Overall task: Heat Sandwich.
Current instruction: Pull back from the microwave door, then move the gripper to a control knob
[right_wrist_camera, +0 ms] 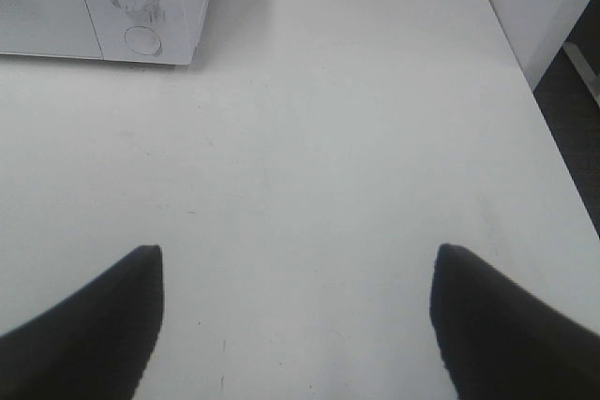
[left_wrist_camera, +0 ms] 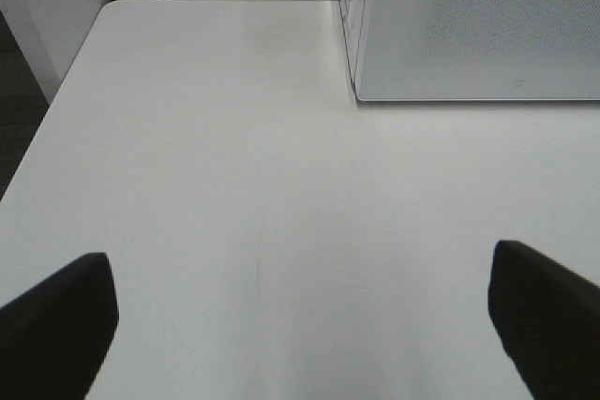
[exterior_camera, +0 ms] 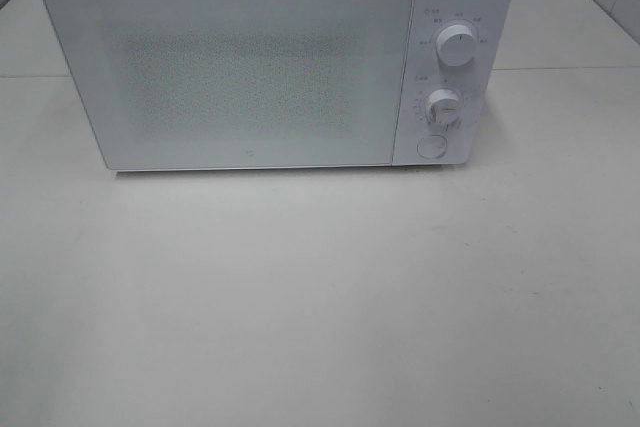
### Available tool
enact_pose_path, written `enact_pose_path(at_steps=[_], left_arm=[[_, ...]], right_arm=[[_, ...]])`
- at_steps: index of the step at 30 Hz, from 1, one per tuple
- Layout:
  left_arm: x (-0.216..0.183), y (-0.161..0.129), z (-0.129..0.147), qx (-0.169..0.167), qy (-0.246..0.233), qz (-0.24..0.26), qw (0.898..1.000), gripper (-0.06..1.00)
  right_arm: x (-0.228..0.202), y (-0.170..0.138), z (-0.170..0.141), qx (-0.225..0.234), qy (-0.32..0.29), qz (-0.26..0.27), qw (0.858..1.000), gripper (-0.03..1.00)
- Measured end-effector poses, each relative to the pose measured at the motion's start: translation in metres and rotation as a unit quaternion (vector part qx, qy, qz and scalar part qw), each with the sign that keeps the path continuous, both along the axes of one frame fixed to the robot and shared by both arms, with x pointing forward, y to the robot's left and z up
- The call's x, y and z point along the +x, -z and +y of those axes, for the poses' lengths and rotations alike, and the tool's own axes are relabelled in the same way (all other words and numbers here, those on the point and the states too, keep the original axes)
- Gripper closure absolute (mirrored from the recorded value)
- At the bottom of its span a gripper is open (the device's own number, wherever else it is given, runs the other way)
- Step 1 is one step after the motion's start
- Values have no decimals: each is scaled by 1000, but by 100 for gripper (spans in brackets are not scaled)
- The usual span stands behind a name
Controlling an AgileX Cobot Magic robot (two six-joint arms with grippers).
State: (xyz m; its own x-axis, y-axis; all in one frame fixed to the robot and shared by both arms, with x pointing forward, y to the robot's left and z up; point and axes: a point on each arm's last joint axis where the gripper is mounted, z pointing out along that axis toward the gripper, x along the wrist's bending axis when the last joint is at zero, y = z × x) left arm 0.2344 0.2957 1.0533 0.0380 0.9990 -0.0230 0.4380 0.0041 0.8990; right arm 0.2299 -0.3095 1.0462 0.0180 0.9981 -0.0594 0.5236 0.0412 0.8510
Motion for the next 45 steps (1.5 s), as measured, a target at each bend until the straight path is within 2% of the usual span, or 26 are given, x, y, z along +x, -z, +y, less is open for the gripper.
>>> enact_pose_path(at_steps=[16, 26, 36, 45], left_arm=[[0, 0, 0, 0, 0, 0, 1000, -5], [0, 0, 0, 0, 0, 0, 1000, -5], [0, 0, 0, 0, 0, 0, 1000, -5], [0, 0, 0, 0, 0, 0, 1000, -5]], right_arm=[[0, 0, 0, 0, 0, 0, 1000, 20], [3, -16, 1, 26, 8, -52, 998, 20], [44, -23, 5, 33, 10, -12, 999, 20], [78, -28, 9, 31, 1, -11, 999, 20]])
